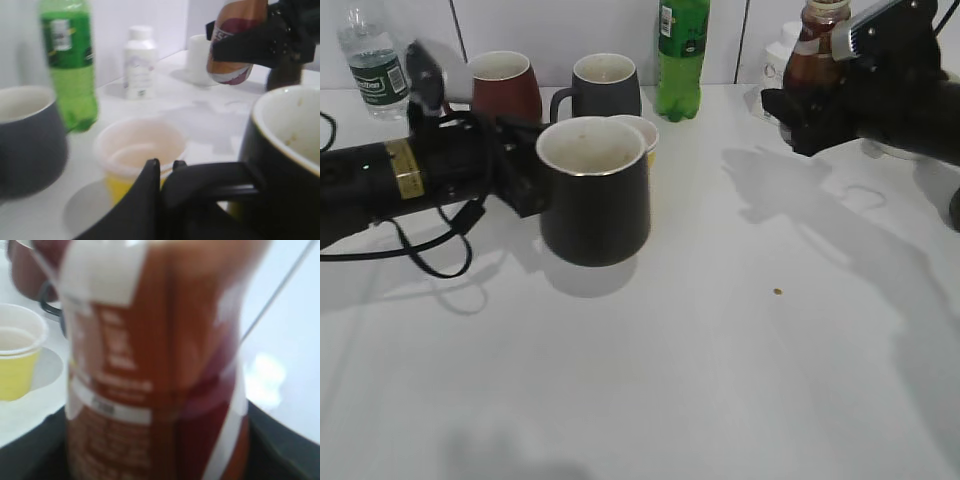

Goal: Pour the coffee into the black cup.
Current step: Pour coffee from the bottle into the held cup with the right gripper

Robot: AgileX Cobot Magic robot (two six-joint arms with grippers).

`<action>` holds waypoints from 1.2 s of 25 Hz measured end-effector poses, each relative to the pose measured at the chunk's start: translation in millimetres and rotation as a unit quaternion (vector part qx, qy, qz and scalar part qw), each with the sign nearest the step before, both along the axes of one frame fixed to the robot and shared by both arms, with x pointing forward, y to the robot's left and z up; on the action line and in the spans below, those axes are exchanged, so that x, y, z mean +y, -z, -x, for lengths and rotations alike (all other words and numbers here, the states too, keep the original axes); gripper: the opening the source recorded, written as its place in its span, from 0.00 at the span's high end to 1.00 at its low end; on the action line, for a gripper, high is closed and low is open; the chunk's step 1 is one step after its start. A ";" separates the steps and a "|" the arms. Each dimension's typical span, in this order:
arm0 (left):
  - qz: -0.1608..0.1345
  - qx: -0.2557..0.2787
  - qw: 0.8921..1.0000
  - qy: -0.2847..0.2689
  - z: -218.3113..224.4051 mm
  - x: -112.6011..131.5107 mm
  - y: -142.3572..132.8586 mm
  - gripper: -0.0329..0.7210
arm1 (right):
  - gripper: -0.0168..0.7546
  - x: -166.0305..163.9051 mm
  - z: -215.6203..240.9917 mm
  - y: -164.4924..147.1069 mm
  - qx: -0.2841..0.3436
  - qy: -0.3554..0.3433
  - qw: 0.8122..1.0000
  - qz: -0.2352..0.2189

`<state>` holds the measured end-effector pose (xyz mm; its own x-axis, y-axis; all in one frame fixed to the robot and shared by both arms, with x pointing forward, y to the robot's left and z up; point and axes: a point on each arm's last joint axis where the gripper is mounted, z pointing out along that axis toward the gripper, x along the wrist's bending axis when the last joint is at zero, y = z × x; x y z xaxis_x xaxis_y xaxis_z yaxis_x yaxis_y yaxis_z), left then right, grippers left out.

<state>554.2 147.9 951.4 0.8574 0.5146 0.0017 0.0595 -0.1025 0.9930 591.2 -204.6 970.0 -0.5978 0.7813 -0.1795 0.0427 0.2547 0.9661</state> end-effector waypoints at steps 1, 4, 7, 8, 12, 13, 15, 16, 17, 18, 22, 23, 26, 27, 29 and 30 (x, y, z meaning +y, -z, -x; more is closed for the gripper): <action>0.002 0.000 1.000 0.008 -0.2 -6.7 -2.9 0.90 | 0.29 -0.6 6.1 -5.9 -0.003 -0.005 1.000 0.015; 0.014 -0.004 1.000 0.027 -1.6 -24.3 -13.0 0.90 | 0.29 -3.7 22.7 -23.1 -0.014 -0.010 0.999 0.047; 0.022 -0.016 0.999 0.047 -1.4 -41.0 -23.1 0.90 | 0.29 -5.4 37.3 -41.1 -0.038 -0.019 0.997 0.069; 0.023 -0.020 0.998 0.053 -0.8 -47.1 -26.1 0.90 | 0.29 -4.9 41.6 -47.3 -0.051 -0.029 0.995 0.080; 0.022 -0.028 0.996 0.076 4.7 -68.7 -33.9 0.90 | 0.29 -2.5 57.0 -66.3 -0.104 -0.072 0.983 0.135; 0.022 -0.029 0.996 0.082 6.5 -73.8 -35.4 0.90 | 0.29 -2.2 60.3 -69.8 -0.116 -0.081 0.979 0.148; 0.025 -0.027 0.995 0.092 10.2 -82.1 -38.1 0.90 | 0.29 -2.0 64.7 -75.9 -0.133 -0.089 0.974 0.163; 0.026 -0.026 0.995 0.097 12.3 -86.3 -38.9 0.90 | 0.29 -2.1 66.6 -79.1 -0.140 -0.091 0.972 0.166; 0.026 -0.028 0.994 0.101 13.7 -89.8 -40.3 0.90 | 0.29 -2.3 68.3 -81.8 -0.147 -0.092 0.970 0.169; 0.025 -0.028 0.994 0.105 15.7 -93.8 -40.9 0.90 | 0.29 -2.3 69.5 -84.0 -0.152 -0.092 0.969 0.171; 0.011 -0.027 0.993 0.112 20.9 -106.1 -42.0 0.90 | 0.29 -2.6 72.3 -88.6 -0.173 -0.095 0.962 0.188; 0.009 -0.027 0.993 0.113 21.9 -107.9 -42.1 0.90 | 0.29 -2.6 72.4 -88.7 -0.179 -0.097 0.959 0.196; 0.002 -0.030 0.993 0.112 21.7 -112.0 -44.2 0.90 | 0.29 -2.6 72.4 -88.7 -0.207 -0.104 0.945 0.231; 0.000 -0.031 0.993 0.110 20.8 -112.5 -45.0 0.90 | 0.29 -2.6 72.4 -88.7 -0.217 -0.107 0.939 0.244; -0.001 -0.033 0.994 0.108 19.5 -113.1 -46.5 0.90 | 0.29 -2.6 72.4 -88.7 -0.237 -0.111 0.927 0.270; 0.000 -0.034 0.994 0.108 19.1 -113.3 -47.2 0.90 | 0.29 -2.6 72.4 -88.7 -0.245 -0.113 0.921 0.280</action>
<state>535.1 34.6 998.6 0.9457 0.3188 0.0637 -0.0310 -0.1065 0.9938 518.9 -207.2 1058.7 -0.4740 0.3495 -0.8082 -0.4791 0.6677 0.5697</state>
